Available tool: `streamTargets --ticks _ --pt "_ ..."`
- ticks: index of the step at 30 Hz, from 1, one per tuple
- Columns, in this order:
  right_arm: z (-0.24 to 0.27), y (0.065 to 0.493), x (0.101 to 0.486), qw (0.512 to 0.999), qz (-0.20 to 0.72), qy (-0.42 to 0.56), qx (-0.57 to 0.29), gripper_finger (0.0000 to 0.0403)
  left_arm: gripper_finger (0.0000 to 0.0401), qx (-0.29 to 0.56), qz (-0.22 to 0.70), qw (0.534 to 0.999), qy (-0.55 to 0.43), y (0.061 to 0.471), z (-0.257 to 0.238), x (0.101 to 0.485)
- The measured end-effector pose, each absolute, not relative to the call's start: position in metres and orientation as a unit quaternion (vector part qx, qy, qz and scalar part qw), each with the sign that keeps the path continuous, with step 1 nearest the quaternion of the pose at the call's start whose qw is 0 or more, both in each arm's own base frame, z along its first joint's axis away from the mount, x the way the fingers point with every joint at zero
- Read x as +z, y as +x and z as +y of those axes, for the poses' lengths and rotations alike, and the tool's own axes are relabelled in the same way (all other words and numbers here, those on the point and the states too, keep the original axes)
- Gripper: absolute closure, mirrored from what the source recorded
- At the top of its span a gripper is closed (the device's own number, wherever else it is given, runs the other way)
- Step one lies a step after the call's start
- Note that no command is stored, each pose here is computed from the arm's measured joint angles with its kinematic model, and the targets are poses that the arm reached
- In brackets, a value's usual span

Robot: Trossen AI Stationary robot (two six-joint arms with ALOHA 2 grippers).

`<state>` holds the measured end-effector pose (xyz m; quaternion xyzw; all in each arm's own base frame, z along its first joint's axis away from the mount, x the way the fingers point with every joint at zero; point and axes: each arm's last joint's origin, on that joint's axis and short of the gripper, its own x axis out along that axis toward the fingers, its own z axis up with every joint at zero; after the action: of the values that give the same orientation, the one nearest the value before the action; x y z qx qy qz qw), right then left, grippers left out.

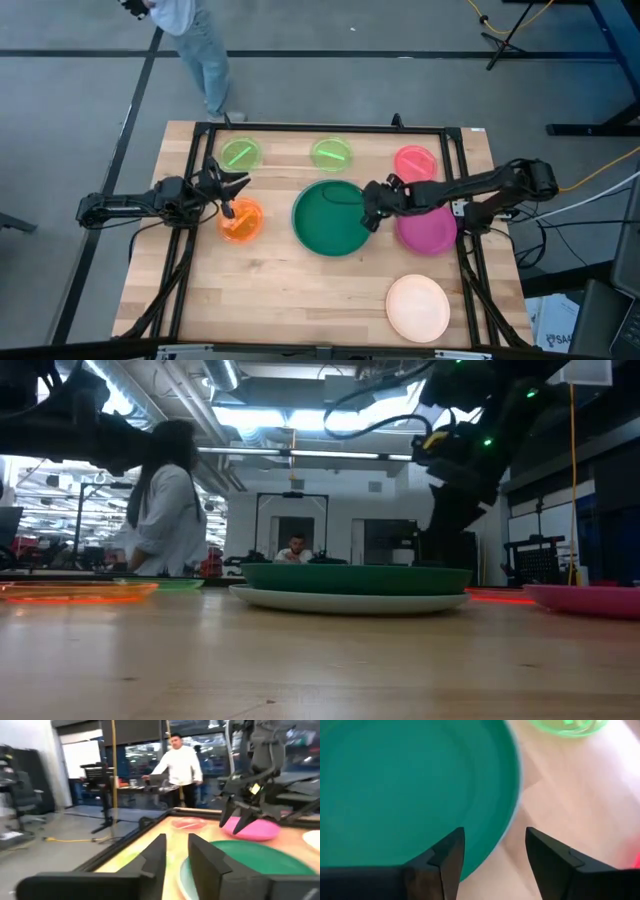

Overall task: Stack plastic plates
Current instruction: Stack the pink plate on the dark green plate

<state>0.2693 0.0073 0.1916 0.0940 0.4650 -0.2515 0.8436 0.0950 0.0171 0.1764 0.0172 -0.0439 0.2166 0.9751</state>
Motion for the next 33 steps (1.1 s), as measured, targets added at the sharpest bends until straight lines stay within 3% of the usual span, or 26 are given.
streamTargets --ticks 8,19,33 --pt "0.046 0.256 0.187 0.824 0.489 0.135 -0.251 0.0205 0.028 0.186 -0.055 0.981 0.007 0.095 0.015 0.178" --pt "0.07 0.231 0.181 0.73 0.55 0.265 -0.308 0.0205 0.0278 0.185 -0.058 0.981 -0.006 0.095 0.015 0.178" --pt "0.069 0.212 0.164 0.687 0.564 0.276 -0.367 0.0205 0.0278 0.186 -0.057 0.981 -0.006 0.095 0.016 0.178"
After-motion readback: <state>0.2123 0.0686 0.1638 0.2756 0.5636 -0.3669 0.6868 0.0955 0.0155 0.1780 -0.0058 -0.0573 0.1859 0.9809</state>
